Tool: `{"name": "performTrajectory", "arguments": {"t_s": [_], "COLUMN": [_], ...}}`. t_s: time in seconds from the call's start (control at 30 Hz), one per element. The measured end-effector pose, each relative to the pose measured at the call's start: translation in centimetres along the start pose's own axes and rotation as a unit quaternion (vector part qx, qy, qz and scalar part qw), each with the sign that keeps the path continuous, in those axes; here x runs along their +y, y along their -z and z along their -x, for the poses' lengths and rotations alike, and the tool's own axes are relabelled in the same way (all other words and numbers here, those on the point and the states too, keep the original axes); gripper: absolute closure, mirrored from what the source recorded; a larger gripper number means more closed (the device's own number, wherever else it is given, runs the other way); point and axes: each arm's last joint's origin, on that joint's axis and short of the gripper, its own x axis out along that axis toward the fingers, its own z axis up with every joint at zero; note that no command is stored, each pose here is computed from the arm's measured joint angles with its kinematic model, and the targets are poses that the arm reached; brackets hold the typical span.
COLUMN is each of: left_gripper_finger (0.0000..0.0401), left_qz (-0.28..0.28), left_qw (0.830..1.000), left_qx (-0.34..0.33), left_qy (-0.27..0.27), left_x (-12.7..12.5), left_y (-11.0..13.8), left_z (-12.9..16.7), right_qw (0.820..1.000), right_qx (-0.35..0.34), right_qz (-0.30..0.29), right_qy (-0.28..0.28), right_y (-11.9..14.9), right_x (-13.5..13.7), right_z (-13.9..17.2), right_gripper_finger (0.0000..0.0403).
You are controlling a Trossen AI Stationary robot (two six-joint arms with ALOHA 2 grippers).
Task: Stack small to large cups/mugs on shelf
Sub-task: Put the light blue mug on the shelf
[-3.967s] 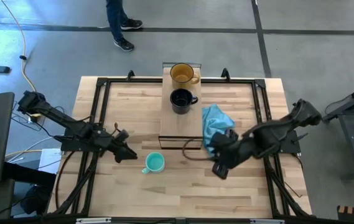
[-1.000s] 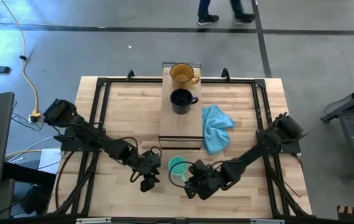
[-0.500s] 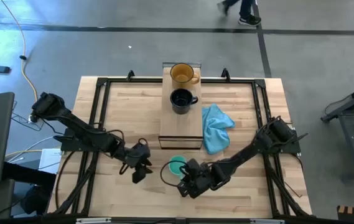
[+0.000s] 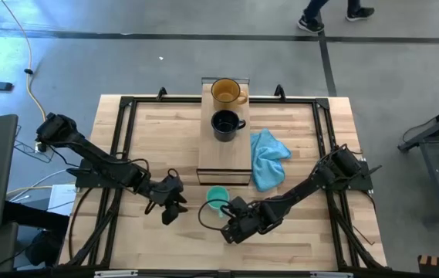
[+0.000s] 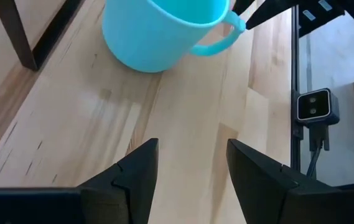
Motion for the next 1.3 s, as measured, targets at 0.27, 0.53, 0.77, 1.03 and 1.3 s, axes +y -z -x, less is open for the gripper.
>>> {"name": "performTrajectory", "arguments": {"t_s": [0.27, 0.53, 0.77, 1.03, 1.3], "left_gripper_finger": [0.0222, 0.0222, 0.0222, 0.0222, 0.0222], "left_qz": [-0.001, -0.001, -0.003, -0.017, -0.024], "left_qw": [1.000, 1.000, 1.000, 0.999, 0.999], "left_qx": [0.002, 0.002, 0.008, 0.031, 0.032], "left_qy": [-0.003, -0.003, 0.000, 0.000, -0.001], "left_x": [0.1, 0.0, 0.1, 0.2, 0.2], "left_y": [0.0, 0.1, 0.1, 0.4, 0.4], "left_z": [0.0, 0.0, 0.0, 0.0, 0.0], "right_qw": [0.999, 0.999, 0.996, 0.991, 0.989], "right_qx": [-0.013, -0.019, -0.057, -0.088, -0.090], "right_qz": [0.013, -0.020, -0.056, -0.096, -0.112], "right_qy": [-0.044, -0.031, -0.045, -0.042, -0.041], "right_y": [-0.2, -0.3, -1.1, -2.5, -3.2], "right_x": [0.9, 0.6, 0.9, 0.6, 0.4], "right_z": [0.1, 0.1, 0.0, -0.3, -0.5], "right_gripper_finger": [0.0313, 0.0210, 0.0179, 0.0179, 0.0179]}}
